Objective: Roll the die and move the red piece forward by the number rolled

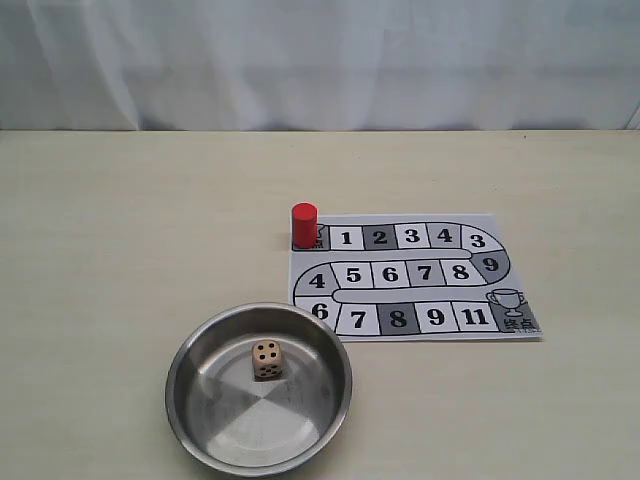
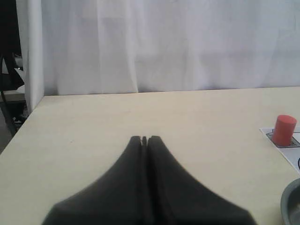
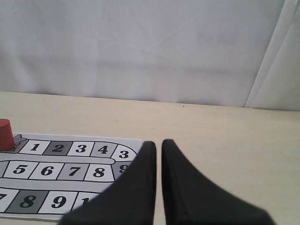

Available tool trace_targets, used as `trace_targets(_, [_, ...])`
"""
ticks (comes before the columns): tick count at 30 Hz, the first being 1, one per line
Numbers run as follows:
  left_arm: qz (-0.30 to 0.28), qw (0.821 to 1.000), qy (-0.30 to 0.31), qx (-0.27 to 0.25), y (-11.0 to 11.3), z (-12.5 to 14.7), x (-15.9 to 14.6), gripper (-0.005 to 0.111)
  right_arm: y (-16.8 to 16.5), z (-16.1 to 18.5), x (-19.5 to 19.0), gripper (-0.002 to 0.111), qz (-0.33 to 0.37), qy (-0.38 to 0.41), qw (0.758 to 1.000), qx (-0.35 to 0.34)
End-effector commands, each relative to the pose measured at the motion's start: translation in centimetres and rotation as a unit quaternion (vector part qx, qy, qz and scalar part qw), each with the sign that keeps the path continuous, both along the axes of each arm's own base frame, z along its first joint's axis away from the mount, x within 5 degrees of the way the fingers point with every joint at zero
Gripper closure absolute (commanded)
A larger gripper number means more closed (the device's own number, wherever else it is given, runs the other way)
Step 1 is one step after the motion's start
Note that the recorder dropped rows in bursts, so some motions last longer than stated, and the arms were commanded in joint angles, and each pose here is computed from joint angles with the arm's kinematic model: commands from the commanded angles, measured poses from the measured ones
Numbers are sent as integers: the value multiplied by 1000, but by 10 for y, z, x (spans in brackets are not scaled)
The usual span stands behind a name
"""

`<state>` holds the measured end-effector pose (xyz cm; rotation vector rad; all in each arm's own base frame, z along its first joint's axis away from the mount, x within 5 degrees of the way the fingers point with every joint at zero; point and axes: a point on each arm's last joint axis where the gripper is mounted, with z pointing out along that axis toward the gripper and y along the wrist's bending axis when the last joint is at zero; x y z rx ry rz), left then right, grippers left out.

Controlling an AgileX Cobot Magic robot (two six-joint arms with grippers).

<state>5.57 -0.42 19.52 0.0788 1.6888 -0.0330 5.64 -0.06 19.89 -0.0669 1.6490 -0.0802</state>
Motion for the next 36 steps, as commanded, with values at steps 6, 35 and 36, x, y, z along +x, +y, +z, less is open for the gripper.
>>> trace_targets(6, [-1,1000,-6,-1,0,0,0,107,0,-1,0,104,-3,2,1000,-4])
trace_targets(35, [-1,1000,-6,-1,0,0,0,107,7,149,-38,104,34,-96,992,74])
trace_targets(36, [-1,1000,-6,-1,0,0,0,107,8,152,-36,104,42,-88,991,93])
